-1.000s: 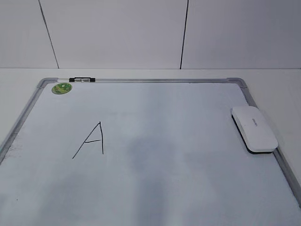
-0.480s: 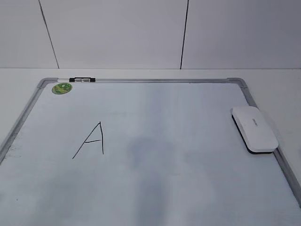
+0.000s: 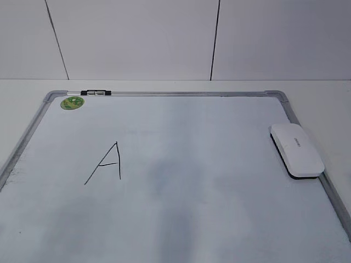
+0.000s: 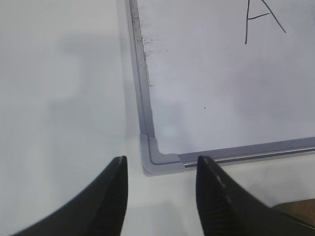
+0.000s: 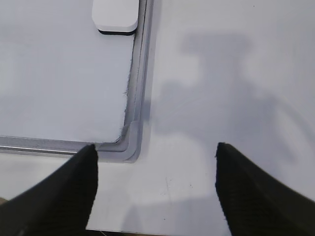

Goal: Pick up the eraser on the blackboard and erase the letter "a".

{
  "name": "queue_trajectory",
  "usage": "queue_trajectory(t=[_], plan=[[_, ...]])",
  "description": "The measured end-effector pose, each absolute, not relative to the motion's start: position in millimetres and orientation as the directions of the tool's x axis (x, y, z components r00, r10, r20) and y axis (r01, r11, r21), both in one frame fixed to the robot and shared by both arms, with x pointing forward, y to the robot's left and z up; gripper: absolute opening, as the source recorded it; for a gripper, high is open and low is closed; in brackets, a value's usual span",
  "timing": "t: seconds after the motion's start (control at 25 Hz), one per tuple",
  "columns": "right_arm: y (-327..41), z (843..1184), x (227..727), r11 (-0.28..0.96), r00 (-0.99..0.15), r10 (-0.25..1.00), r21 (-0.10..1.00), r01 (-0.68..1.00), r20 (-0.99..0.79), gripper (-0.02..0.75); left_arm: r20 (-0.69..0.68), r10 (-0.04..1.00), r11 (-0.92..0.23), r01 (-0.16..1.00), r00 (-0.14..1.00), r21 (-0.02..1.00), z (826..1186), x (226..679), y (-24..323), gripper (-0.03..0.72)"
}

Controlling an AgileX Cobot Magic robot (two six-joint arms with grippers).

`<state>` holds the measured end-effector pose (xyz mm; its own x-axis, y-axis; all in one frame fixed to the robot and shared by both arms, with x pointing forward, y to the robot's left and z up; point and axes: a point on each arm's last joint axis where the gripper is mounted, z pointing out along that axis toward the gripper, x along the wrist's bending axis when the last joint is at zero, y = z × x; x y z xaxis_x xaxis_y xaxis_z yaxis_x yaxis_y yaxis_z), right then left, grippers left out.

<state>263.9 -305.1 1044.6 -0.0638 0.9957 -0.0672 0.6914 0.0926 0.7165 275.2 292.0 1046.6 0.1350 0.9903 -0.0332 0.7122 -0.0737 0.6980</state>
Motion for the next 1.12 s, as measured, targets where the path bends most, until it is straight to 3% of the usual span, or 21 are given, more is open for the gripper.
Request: queue_trajectory(t=[0.28,0.6,0.84,1.12], plan=[[-305.1,1044.7,263.9,0.091,-0.061,0.996,0.719,0.689,-0.067,0.592,-0.031,0.990,-0.074,0.699,0.137,0.711,1047.3,272.8,292.1,0.314],[-308.4,1045.2,260.1,0.009,0.060,0.996,0.733,0.680,-0.068,0.592,-0.017,0.995,-0.041,0.589,0.094,0.807,1050.8,250.6,293.8,0.283],[-309.4,1046.7,240.1,-0.025,0.121,0.991,0.816,0.578,-0.056,0.592,-0.007,0.998,-0.027,0.498,0.067,0.867,1051.0,233.7,293.7,0.270],[-309.2,1046.2,227.2,-0.024,0.126,0.991,0.862,0.507,-0.047,0.592,-0.007,0.998,-0.027,0.496,0.067,0.868,1050.9,232.9,293.7,0.245]])
